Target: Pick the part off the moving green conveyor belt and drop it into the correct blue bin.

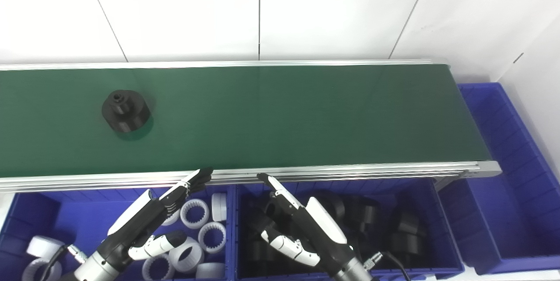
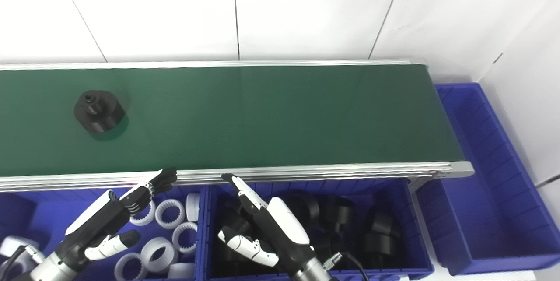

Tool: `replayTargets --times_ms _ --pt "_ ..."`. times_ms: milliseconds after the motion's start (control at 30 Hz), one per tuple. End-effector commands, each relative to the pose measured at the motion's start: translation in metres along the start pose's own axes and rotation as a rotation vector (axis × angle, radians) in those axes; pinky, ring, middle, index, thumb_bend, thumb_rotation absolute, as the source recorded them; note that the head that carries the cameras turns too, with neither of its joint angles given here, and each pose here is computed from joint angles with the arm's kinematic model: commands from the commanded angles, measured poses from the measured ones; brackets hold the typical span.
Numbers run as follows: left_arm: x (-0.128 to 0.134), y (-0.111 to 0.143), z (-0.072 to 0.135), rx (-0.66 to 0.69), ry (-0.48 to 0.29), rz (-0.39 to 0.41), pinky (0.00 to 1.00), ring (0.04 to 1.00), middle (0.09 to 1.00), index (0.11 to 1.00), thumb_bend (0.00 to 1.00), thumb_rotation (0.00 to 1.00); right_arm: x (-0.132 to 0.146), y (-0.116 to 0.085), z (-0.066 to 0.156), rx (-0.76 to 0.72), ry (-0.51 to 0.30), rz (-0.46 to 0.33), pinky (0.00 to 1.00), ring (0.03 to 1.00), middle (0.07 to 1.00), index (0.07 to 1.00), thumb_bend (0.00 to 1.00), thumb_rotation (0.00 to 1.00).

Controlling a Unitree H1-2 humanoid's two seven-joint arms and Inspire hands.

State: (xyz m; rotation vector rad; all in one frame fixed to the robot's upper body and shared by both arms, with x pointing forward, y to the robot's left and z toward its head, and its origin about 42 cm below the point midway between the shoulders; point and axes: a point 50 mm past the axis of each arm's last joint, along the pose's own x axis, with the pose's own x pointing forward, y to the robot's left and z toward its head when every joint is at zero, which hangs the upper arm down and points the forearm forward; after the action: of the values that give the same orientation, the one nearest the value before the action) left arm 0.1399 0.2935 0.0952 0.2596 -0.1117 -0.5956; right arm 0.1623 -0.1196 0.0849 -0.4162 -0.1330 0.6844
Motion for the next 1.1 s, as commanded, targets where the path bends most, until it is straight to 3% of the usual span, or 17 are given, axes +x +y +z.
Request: replayTargets --times_ms 0,867,1067 --pt "0.0007 0.0063 0.0095 0.033 -0.045 0.005 0.95 0.975 0.992 0.965 0.49 0.82 0.005 -0.0042 0.014 -0.002 -0.074 -0.022 0.9 0.979 1.0 1.0 0.44 0.96" --pt "-0.0009 0.0038 0.0109 0.035 -0.044 0.001 0.95 0.979 0.993 0.966 0.48 0.82 0.0026 -0.0024 0.0144 -0.002 -0.072 -0.025 0.9 0.975 1.0 1.0 0.43 0.94" --pt "-0.0012 -0.0021 0.0036 0.039 -0.036 -0.008 0.95 0.978 0.991 0.97 0.45 0.82 -0.0029 0.002 0.0059 0.006 -0.058 -0.021 0.9 0.976 1.0 1.0 0.45 0.96"
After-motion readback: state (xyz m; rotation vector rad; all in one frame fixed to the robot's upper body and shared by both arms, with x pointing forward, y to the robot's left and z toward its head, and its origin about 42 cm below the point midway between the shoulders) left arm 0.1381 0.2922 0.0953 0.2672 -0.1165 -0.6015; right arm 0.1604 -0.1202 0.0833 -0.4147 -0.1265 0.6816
